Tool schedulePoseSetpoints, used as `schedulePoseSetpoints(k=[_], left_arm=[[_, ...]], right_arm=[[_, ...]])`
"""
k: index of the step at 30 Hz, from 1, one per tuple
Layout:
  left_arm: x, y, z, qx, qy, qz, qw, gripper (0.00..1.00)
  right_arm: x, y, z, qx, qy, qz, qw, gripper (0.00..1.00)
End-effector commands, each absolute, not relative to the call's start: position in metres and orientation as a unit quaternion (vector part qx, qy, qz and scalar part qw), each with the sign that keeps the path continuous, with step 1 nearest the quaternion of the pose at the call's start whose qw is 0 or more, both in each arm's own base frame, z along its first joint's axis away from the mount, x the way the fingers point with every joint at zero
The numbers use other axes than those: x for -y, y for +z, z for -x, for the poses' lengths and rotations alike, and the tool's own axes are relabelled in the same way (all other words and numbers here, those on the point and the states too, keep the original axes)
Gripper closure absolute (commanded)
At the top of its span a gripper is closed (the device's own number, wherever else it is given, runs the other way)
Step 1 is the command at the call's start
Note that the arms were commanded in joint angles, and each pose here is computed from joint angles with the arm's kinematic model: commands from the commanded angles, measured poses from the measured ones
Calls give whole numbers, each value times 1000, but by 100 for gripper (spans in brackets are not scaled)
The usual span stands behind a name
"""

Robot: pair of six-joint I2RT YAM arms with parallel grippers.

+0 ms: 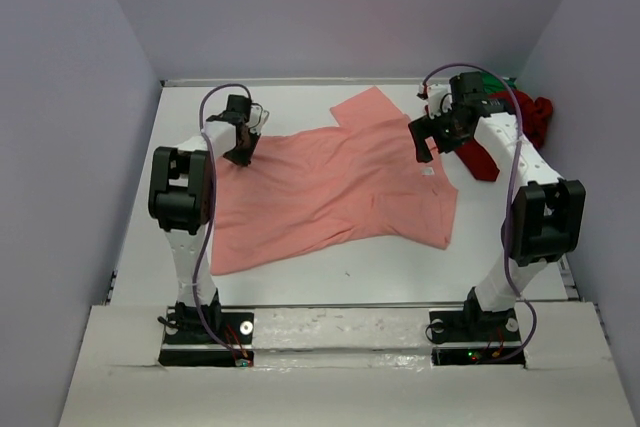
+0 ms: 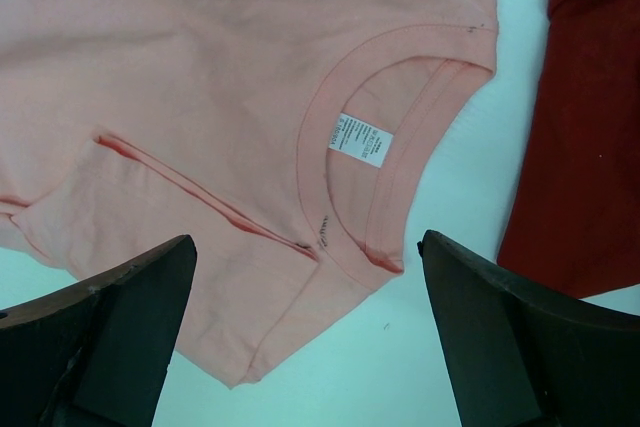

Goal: Fold and stack the t-shirts
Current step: Flatten the tshirt out

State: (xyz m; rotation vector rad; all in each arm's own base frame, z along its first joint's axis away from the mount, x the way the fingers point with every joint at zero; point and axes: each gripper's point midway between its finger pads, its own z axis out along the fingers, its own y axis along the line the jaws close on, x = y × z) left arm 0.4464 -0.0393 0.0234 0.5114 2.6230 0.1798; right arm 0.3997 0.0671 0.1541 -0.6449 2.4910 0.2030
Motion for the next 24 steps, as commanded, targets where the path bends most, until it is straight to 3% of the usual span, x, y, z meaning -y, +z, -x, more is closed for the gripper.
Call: schedulePoseSetpoints(k=[1,10,17,24], left_arm=[[18,3,-448,-965,69,-181,178,64],[-36,37,-513,-959,140,-143,200,57],[-29,65,-518,-959,126,-131,218,52],[-15,180,-493,-931,111,-113,329,26]], right_arm=[[-63,162,-414,-927,67,229,290,0],[-62,157,-414,-928,66,231,284,0],[-65,159,-418,-927,71,234,286,0],[-75,179,-443,-908,87,255,320,0]])
